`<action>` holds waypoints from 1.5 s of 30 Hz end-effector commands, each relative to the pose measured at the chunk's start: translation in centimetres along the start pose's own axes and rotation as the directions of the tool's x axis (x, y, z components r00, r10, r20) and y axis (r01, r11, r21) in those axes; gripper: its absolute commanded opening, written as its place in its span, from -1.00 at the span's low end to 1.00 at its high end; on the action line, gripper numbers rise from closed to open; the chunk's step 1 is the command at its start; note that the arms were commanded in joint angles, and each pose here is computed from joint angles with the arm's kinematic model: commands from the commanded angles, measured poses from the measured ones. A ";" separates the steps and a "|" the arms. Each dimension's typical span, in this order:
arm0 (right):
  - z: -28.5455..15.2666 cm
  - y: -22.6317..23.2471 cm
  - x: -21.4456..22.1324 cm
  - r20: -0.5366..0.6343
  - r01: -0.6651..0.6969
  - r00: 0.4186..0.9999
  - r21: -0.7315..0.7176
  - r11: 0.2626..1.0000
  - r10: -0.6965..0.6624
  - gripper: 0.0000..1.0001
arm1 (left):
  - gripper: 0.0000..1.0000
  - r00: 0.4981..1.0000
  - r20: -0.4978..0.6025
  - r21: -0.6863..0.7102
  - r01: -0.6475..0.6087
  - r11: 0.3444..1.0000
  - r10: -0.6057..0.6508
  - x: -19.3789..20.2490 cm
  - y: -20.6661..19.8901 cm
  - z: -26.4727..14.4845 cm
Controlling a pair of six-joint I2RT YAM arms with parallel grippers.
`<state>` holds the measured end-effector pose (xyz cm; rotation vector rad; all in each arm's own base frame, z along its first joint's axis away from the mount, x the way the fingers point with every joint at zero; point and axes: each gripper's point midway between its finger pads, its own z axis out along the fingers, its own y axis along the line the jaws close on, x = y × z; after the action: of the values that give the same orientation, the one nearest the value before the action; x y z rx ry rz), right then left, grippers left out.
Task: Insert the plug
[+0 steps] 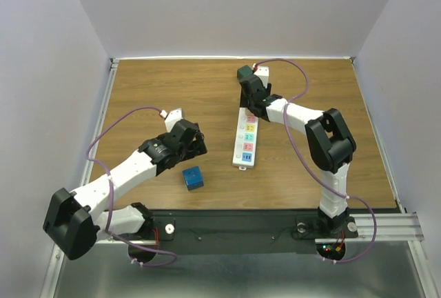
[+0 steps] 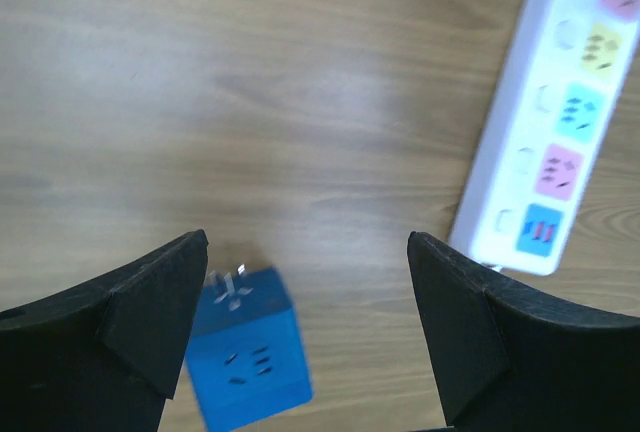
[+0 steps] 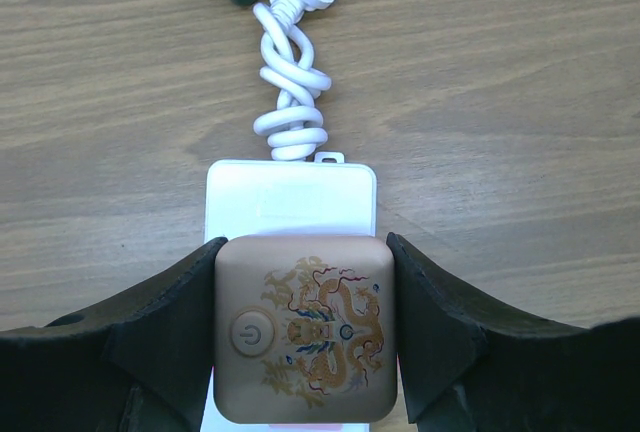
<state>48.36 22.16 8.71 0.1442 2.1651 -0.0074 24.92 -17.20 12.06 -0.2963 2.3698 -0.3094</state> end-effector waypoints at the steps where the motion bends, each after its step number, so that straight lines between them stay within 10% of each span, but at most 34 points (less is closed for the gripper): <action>1: 0.4 0.3 2.3 -0.106 0.011 0.994 -0.051 0.999 -0.016 0.06 | 0.86 0.992 0.045 -0.069 0.118 0.991 -0.115 -0.1 2.5 -2.1; 11: -1.1 2.4 0.7 -0.095 -0.002 0.995 -0.185 0.983 -0.016 0.85 | 0.85 0.974 -0.020 -0.057 0.224 0.973 -0.225 3.1 4.1 -2.8; 45: -4.3 2.5 -1.7 -0.049 -0.014 0.999 -0.250 0.968 0.002 0.88 | 0.87 0.970 -0.215 -0.065 0.105 0.992 -0.117 8.2 4.0 0.3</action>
<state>46.02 23.90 9.27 0.0154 2.2643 0.2036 18.28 -15.76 5.48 -0.4850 2.5975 -0.3532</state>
